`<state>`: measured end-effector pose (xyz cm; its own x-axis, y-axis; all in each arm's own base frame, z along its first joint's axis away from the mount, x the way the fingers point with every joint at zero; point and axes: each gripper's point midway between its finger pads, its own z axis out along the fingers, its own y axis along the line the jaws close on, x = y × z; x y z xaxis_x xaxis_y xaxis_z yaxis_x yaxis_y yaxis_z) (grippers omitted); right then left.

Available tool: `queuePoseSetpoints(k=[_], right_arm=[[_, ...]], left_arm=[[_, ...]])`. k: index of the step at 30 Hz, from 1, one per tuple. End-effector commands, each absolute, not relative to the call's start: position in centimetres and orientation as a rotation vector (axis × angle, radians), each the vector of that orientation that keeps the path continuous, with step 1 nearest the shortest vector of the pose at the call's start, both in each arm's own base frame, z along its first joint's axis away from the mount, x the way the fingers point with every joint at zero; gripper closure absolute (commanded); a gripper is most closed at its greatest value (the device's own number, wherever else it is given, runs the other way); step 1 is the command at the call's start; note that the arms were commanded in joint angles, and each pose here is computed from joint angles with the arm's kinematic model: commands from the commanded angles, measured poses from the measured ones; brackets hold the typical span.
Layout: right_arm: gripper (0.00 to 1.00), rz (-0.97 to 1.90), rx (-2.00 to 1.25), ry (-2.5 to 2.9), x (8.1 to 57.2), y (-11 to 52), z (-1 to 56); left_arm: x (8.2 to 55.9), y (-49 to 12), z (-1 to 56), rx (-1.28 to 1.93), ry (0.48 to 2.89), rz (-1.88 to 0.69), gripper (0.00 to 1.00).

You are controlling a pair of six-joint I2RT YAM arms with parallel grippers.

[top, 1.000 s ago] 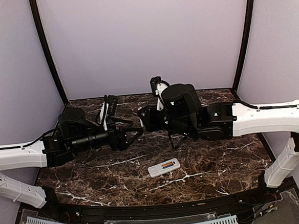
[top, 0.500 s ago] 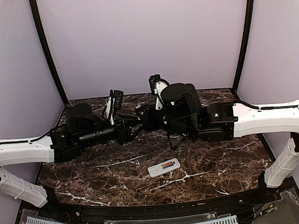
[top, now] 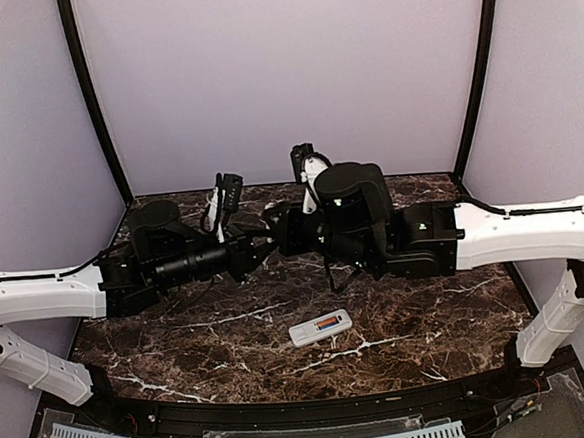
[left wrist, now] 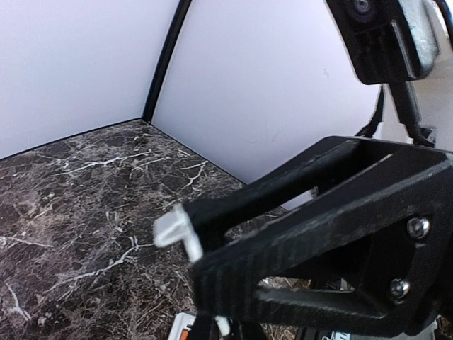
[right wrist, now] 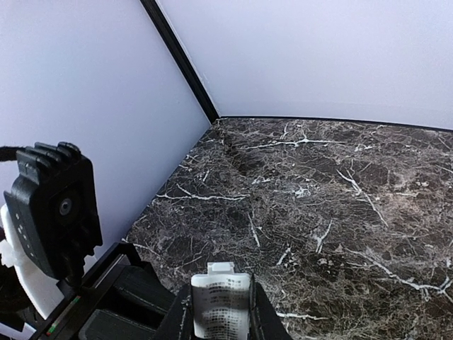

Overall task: Load the batteries into the remote control
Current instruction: Pass from the right arm to the left

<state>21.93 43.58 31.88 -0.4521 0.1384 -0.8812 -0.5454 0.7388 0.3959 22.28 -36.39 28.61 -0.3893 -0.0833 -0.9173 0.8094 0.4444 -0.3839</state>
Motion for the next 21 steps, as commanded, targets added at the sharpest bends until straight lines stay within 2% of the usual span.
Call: queuePoseSetpoints(k=[1,4,7,9,14,17,21], right_arm=[[0.92,0.845,-0.319,1.857,21.4,44.2,32.7],[0.89,0.856,-0.339,1.840,21.1,44.1,33.1],[0.75,0.840,-0.398,1.813,20.6,43.4,33.7],[0.63,0.847,-0.461,1.754,20.1,43.1,35.0],[0.37,0.864,-0.812,1.587,16.4,40.6,38.4],[0.30,0.976,-1.079,1.530,13.1,39.4,38.4],[0.29,0.996,-1.264,1.579,11.6,39.3,36.4]], left_arm=[[22.5,-35.9,30.4,0.612,1.653,-1.106,1.00],[22.3,-35.5,30.3,0.612,1.657,-1.098,1.00],[22.1,-35.1,29.8,0.622,1.665,-1.079,1.00],[21.8,-34.8,29.7,0.640,1.665,-1.068,1.00],[19.5,-34.2,29.7,0.815,1.616,-1.045,1.00],[17.6,-33.9,29.6,0.945,1.596,-1.055,1.00],[14.6,-34.1,29.5,1.139,1.556,-1.113,1.00]])
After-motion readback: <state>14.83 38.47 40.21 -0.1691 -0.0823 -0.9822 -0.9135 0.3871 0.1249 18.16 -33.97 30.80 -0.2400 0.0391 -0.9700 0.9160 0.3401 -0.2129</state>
